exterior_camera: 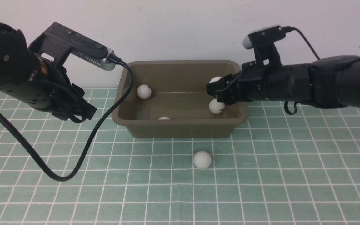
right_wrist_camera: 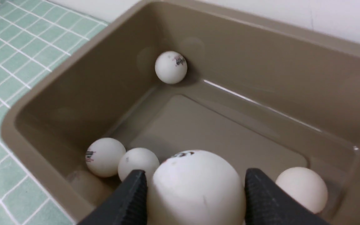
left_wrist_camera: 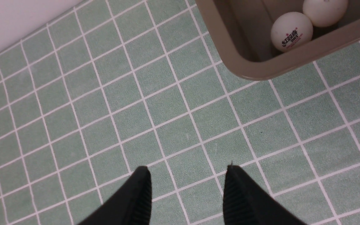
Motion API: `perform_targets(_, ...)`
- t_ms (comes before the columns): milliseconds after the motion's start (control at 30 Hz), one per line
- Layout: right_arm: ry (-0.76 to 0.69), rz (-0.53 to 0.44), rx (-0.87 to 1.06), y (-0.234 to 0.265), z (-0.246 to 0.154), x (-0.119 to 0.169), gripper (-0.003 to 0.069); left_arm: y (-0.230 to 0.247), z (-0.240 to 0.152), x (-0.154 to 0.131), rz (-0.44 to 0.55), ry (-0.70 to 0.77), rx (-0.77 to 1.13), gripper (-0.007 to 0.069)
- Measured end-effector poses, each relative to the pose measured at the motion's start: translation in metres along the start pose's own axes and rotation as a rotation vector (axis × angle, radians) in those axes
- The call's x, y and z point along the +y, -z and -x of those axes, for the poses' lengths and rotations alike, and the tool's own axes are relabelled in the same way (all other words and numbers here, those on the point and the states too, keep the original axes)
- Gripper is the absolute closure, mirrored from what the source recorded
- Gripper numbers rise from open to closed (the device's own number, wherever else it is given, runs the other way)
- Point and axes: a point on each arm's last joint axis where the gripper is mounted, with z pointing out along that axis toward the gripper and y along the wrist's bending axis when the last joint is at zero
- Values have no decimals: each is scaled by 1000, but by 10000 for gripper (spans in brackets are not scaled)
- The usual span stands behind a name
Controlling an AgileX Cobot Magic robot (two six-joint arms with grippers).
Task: Put the table tennis balls in the box on the green coffee tablecloth.
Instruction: 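Release the ping pong ball into the bin and lift the gripper away, then reach for and grasp a ping pong ball on the table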
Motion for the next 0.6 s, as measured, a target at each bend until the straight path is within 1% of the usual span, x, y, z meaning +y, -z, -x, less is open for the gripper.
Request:
perform_targets(67,-7,4,11,-8,-3,-3,298,0,0,0,0,0,1,337)
perform_targets(133,-1,-4,19,-11,-6,-5,279,0,0,0,0,0,1,337)
perform_targets(200,4,-31,19,-11,-6,-7,229,0,0,0,0,0,1,337)
perform_targets(233,9,-47,16,-11,-4,-8,175,0,0,0,0,0,1,337)
perform_targets(267,28,-62,11,-8,-2,-9,139,0,0,0,0,0,1,337)
perform_targets(333,82,-75,-2,-1,5,-7,119,0,0,0,0,0,1,337)
perform_targets(467,247,-104,-76,41,40,6,120,0,0,0,0,0,1,337)
perform_targets(533,302,-119,-105,68,52,15,134,0,0,0,0,0,1,337)
perform_targets(600,312,-125,-115,95,55,26,152,0,0,0,0,0,2,337)
